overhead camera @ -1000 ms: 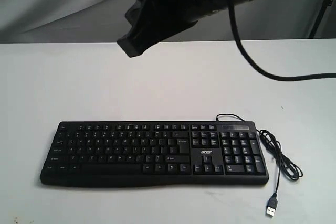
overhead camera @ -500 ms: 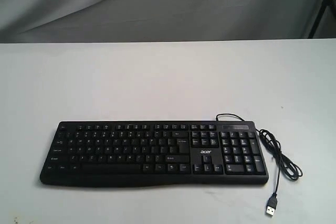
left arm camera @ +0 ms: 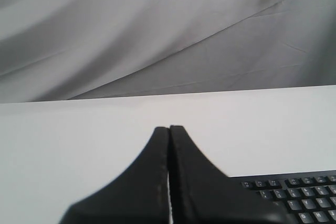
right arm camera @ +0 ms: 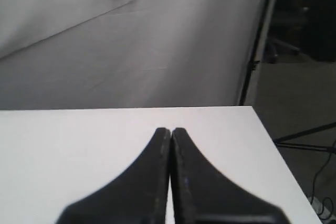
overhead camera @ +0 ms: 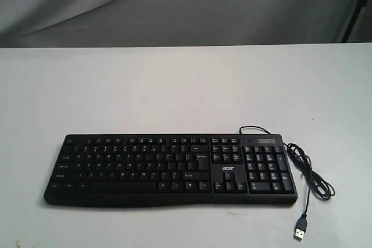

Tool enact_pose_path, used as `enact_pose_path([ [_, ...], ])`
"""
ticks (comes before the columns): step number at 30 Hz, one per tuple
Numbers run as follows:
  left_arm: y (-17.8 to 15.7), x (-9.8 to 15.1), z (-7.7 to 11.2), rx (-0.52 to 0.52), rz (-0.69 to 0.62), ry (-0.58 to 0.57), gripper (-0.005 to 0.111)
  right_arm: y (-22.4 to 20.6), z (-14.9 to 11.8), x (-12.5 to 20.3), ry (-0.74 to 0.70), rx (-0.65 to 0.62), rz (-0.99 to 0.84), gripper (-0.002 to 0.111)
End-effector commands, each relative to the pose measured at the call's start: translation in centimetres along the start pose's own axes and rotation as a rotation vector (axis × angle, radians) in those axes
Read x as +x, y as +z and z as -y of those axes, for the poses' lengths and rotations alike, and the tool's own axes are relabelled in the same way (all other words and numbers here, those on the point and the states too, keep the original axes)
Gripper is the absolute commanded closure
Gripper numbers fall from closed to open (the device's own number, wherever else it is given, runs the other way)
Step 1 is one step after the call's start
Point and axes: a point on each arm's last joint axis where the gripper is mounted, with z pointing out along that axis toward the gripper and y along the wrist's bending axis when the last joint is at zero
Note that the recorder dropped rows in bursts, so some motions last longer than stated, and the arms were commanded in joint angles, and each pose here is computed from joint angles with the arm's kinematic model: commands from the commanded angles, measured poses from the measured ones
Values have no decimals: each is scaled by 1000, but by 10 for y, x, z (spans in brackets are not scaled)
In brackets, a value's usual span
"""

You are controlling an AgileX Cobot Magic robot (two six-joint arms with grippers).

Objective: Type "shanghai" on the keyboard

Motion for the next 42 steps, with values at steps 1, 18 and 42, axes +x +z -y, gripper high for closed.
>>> enact_pose_path([
  [1, 0, 0, 0, 7, 7, -2, 107, -24, 6, 33, 107, 85, 67, 108],
  [18, 0, 0, 0, 7, 7, -2, 107, -39, 2, 126, 82, 91, -78, 108],
  [42, 0, 0, 0, 7, 7, -2, 107, -39, 2, 126, 91, 91, -77, 108],
])
